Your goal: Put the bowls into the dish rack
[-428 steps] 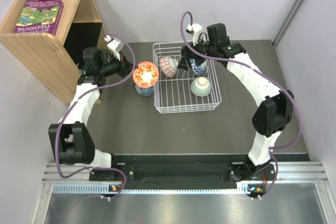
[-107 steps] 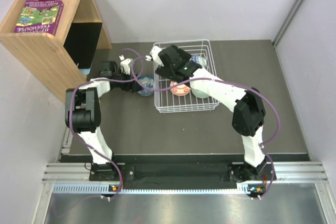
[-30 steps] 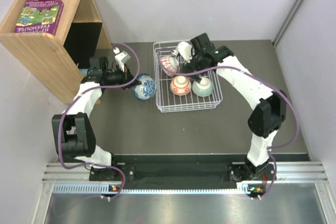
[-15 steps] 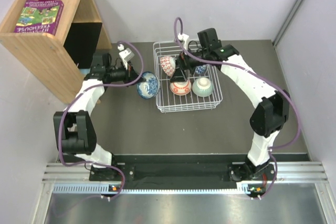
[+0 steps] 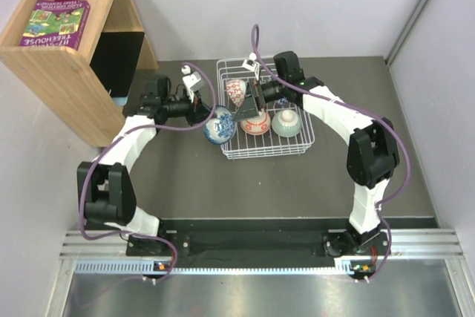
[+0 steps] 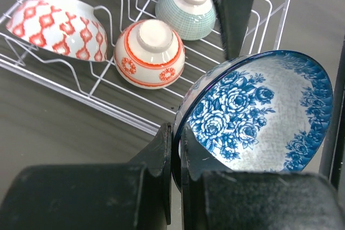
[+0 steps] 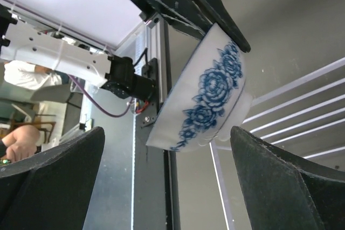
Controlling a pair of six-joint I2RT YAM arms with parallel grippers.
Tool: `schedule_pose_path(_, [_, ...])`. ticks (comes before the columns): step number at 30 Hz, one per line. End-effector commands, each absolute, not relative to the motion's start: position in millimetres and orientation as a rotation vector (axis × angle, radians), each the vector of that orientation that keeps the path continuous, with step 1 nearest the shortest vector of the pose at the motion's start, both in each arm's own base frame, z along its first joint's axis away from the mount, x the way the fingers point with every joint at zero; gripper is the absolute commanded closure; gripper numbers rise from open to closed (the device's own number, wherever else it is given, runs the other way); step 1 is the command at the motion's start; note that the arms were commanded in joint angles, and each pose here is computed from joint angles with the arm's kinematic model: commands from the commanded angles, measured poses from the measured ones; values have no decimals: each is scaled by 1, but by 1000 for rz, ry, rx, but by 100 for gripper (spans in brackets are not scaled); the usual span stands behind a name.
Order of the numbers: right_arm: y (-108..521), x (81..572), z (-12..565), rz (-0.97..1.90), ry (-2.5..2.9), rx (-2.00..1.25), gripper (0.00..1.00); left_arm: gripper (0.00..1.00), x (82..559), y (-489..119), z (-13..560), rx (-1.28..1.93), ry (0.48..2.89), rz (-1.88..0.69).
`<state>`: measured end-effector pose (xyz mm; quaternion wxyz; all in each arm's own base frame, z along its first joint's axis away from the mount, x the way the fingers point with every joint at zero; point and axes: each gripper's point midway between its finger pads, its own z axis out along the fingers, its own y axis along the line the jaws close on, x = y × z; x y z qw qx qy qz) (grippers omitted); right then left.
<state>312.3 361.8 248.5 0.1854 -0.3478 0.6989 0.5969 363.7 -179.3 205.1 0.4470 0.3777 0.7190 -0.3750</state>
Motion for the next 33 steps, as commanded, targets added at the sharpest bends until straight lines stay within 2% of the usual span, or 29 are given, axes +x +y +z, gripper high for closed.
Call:
schedule_pose_path(1, [363,317,252,1730,1910,-981,0,100,366,-183,248,969,1616,-841])
schedule_pose_path(11, [368,314,239,1813,1920,-985,5,100,368,-183,256,964,1591,-829])
schedule_pose_path(33, [372,312,258,1937,1856,-1038,11,100,356,-192,256,970,1575,-863])
